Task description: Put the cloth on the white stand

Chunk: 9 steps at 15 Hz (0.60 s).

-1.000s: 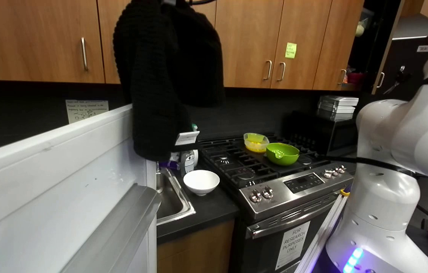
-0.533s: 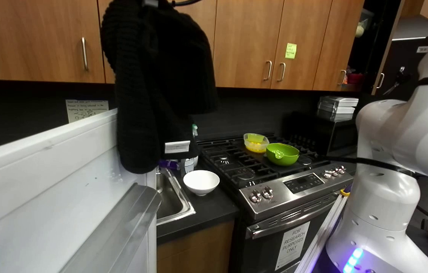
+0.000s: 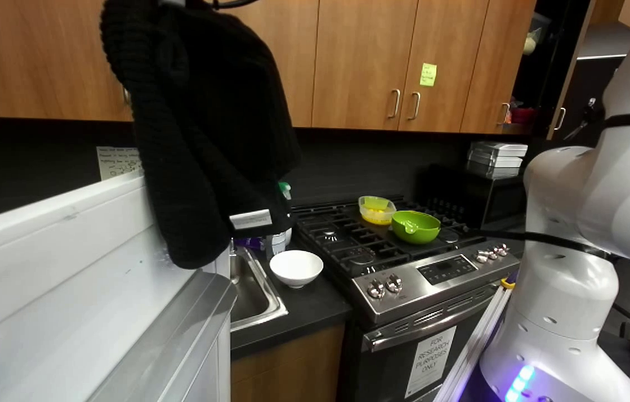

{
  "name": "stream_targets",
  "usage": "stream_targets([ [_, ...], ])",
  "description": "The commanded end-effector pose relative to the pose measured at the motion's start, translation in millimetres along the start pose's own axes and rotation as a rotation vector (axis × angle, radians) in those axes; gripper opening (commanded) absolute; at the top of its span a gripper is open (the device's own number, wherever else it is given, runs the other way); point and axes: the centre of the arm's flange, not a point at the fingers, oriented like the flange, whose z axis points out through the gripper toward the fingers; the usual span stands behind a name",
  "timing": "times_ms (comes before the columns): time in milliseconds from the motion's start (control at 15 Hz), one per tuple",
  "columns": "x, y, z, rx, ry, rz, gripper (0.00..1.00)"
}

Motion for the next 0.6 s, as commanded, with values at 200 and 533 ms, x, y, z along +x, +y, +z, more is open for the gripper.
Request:
stream_targets([
  [200,46.3,-11.2,13.0,0.046,0.001,-0.095,0.02],
  [533,73.9,-26.2,27.9,0.067,-0.016,-0.153,0.02],
])
